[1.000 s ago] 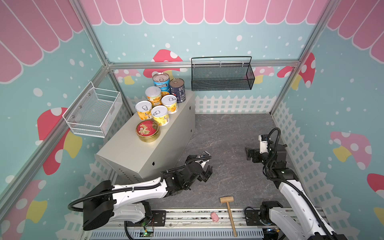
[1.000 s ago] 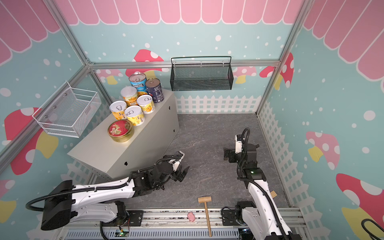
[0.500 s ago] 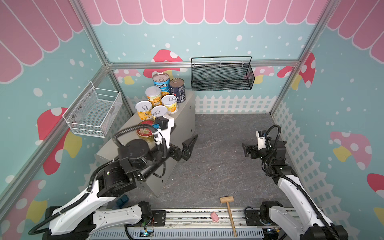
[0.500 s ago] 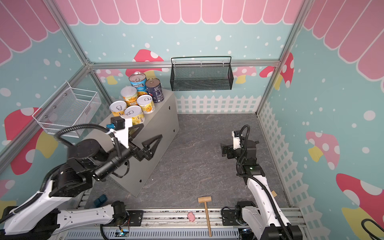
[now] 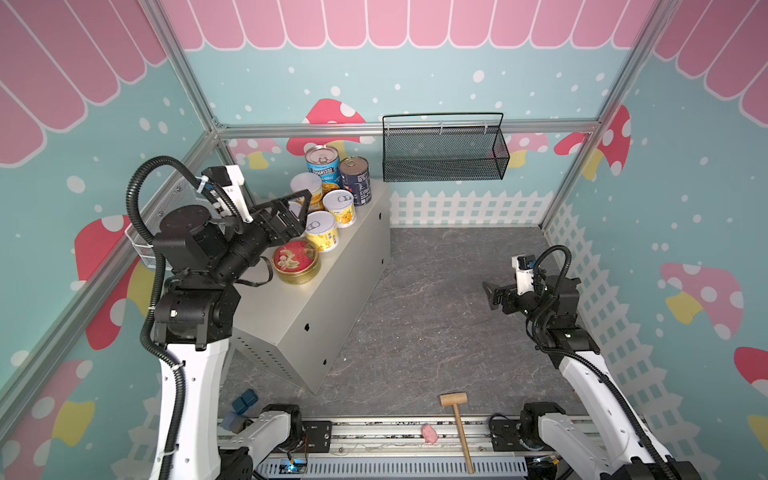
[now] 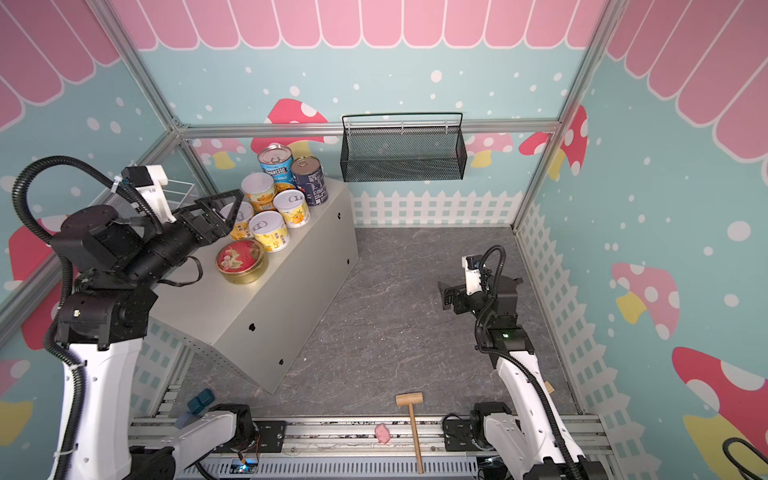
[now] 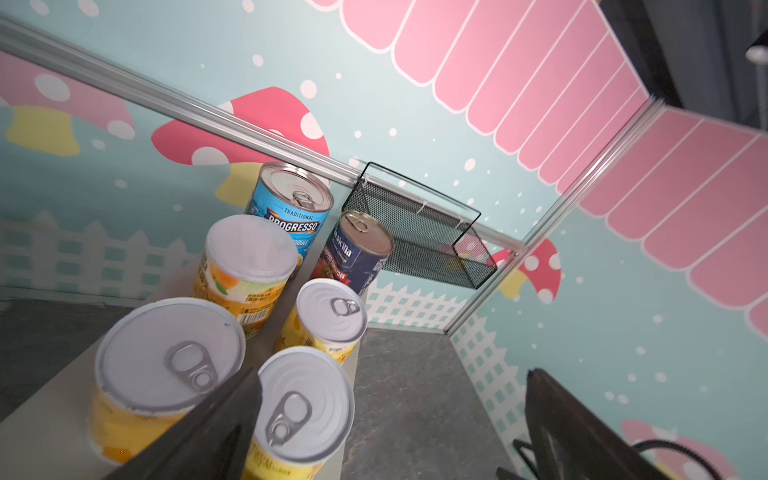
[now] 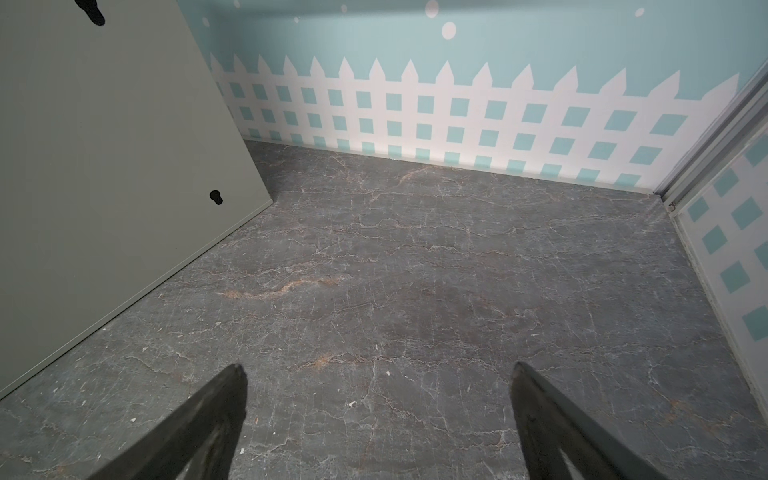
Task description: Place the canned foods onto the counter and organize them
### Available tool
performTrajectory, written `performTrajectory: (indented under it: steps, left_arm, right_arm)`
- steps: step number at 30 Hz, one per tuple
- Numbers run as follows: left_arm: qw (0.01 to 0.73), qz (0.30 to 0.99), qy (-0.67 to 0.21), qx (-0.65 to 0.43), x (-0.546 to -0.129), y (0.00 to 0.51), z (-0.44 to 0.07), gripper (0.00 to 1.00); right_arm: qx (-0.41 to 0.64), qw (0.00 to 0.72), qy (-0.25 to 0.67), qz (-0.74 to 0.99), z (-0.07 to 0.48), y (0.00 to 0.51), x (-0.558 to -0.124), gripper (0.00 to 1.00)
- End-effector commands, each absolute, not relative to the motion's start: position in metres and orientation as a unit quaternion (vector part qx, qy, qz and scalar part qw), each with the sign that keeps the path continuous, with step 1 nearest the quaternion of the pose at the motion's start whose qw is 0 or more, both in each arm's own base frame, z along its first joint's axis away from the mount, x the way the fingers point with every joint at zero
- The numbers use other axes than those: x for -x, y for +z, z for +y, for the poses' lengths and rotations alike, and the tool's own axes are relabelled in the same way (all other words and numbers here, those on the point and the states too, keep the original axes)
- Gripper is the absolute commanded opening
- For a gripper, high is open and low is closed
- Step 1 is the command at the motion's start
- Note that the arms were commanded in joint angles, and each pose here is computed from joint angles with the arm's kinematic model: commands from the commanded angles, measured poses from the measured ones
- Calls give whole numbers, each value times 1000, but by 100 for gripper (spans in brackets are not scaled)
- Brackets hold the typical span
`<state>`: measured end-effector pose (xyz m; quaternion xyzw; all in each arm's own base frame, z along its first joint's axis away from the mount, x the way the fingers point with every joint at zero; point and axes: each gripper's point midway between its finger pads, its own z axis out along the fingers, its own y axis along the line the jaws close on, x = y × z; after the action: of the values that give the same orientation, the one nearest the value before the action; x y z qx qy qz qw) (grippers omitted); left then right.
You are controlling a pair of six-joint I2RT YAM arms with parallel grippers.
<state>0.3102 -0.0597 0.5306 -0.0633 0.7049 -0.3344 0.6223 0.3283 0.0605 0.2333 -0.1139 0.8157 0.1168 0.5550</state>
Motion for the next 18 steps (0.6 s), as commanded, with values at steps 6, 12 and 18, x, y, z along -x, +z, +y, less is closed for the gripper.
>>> performTrajectory:
  steps: [6,12,18]
  left_arm:
    - [589,664,-451,91,-348,544,-33,100]
    - [584,655,-462,126,-365,536,-8,99]
    - [567,675,-441,168,-383,509,12,99]
  right_arm:
    - [131,555,124,812,65,237,-327,100]
    - [132,554,125,812,66,236,-327,100]
    - [134,556,128,810,67,239,-326,100]
